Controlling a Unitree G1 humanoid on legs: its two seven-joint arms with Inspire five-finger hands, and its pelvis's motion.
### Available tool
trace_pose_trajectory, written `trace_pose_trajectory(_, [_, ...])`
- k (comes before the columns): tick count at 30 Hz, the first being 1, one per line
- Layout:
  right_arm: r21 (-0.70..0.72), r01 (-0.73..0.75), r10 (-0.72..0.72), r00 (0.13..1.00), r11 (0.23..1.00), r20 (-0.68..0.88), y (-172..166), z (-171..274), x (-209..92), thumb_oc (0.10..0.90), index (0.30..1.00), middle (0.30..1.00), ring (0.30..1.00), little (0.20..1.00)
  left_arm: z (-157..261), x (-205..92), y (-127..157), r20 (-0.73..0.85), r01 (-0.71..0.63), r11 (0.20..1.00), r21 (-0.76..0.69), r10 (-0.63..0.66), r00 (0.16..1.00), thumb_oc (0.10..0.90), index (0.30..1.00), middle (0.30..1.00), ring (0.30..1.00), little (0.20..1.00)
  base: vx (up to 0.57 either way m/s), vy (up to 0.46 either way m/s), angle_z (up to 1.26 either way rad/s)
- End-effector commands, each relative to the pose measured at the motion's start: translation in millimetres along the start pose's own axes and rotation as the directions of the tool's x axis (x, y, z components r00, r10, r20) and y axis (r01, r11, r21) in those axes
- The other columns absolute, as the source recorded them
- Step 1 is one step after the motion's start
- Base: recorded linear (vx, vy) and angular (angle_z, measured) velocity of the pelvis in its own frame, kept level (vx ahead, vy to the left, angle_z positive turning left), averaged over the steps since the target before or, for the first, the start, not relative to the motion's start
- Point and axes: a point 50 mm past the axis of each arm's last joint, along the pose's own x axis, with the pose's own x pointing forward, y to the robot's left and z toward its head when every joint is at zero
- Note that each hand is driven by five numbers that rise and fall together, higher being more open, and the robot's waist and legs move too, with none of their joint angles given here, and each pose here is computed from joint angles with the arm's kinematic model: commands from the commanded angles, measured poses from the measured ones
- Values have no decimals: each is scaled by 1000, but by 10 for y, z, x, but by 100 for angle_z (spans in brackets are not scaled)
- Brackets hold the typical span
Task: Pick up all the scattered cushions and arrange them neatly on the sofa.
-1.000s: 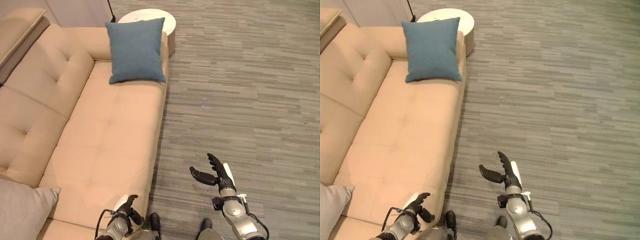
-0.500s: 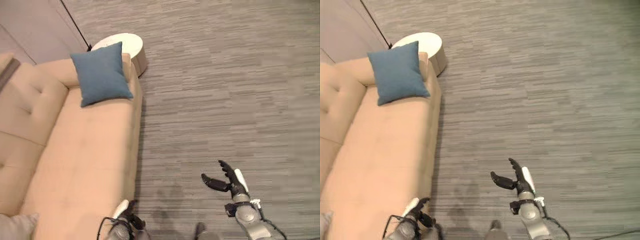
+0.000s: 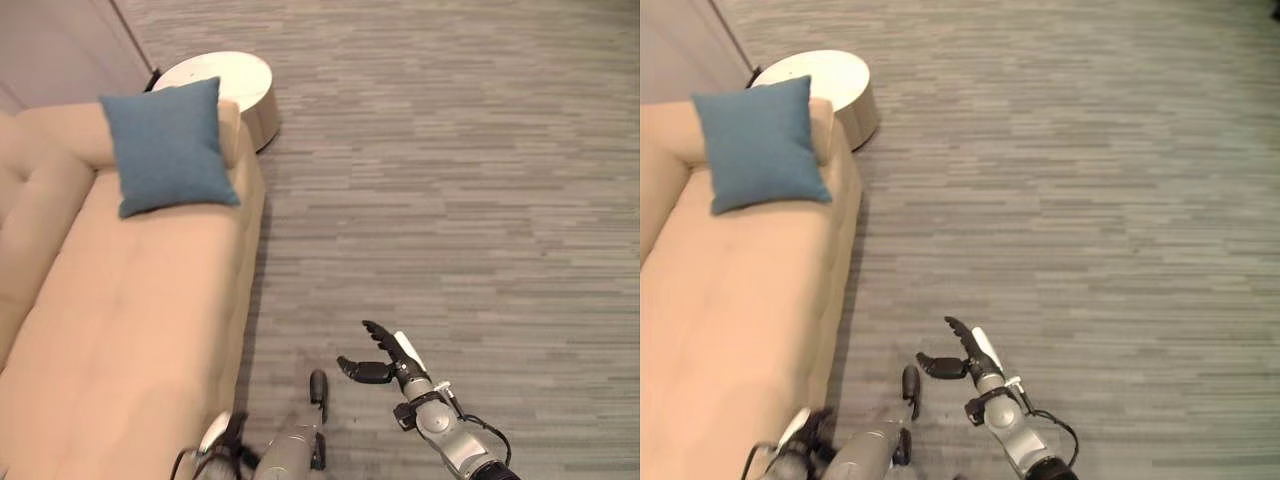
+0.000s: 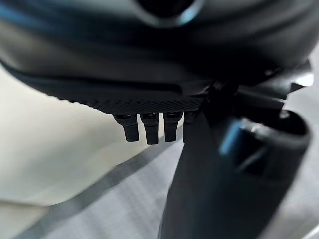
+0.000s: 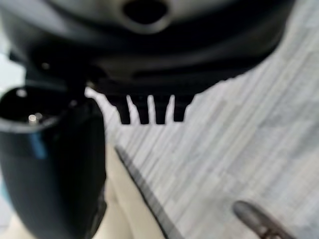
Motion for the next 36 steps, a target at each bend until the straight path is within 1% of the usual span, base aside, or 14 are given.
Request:
trace_pose_trajectory(1, [13,95,-96,973,995,212,-250,463,138,800,900,900,900,900,155,3,-51,63,5,999,43,-8,998,800,900,900,900,900,307,170,21])
trace_pose_trajectory(3, [10,101,-101,974,995,205,-263,466,156,800,900,900,900,900,286,24,13,108,-22,999,28,19,994,800,900,900,900,900,323,200,39])
trace_pose_trajectory(5, [0,121,-118,972,993,205,-292,469,161,800,900,900,900,900,519,51,138,190,-63,998,24,57,980,800,900,900,900,900,392,164,53])
trace_pose_trajectory(8, [-3,144,-140,970,990,198,-337,455,154,800,900,900,900,900,765,47,184,279,-88,994,62,67,958,800,900,900,900,900,329,36,63])
trace_pose_trajectory(11, [-2,149,-146,971,989,188,-358,418,133,800,900,900,900,900,812,39,166,303,-83,992,93,51,952,800,900,900,900,900,272,-56,40])
trace_pose_trajectory(13, [-10,157,-153,973,988,175,-392,377,121,800,900,900,900,900,822,41,141,313,-94,981,171,36,949,800,900,900,900,900,449,-196,-2])
trace_pose_trajectory(16, [-19,171,-166,974,985,153,-423,318,109,800,900,900,900,900,798,50,141,299,-95,978,186,35,954,800,900,900,900,900,388,-190,9])
trace_pose_trajectory(18, [-32,178,-173,976,983,129,-450,250,82,800,900,900,900,900,802,50,148,312,-98,970,223,25,950,800,900,900,900,900,438,-234,23])
trace_pose_trajectory(20, [-40,175,-169,978,984,120,-434,220,71,800,900,900,900,900,759,48,135,302,-102,969,226,30,953,800,900,900,900,900,315,-166,37])
trace_pose_trajectory(21, [-52,178,-172,979,983,110,-459,185,57,800,900,900,900,900,741,44,119,295,-96,972,214,29,955,800,900,900,900,900,445,-284,43])
trace_pose_trajectory(25, [-29,226,-224,972,974,67,-589,71,24,800,900,900,900,900,739,23,57,301,-71,979,189,11,954,800,900,900,900,900,294,-266,32])
trace_pose_trajectory(29, [-12,309,-309,951,951,16,-781,-58,-53,800,900,900,900,900,933,-14,108,388,-92,984,155,25,921,800,900,900,900,900,278,-315,4])
trace_pose_trajectory(32, [-4,310,-310,951,951,12,-765,-54,-34,800,900,900,900,900,1042,-47,88,433,-95,983,160,17,901,800,900,900,900,900,326,-42,-10])
trace_pose_trajectory(36, [0,314,-314,949,950,-21,-717,-115,-3,800,900,900,900,900,972,-40,44,416,-85,973,216,-13,909,800,900,900,900,900,367,48,6])
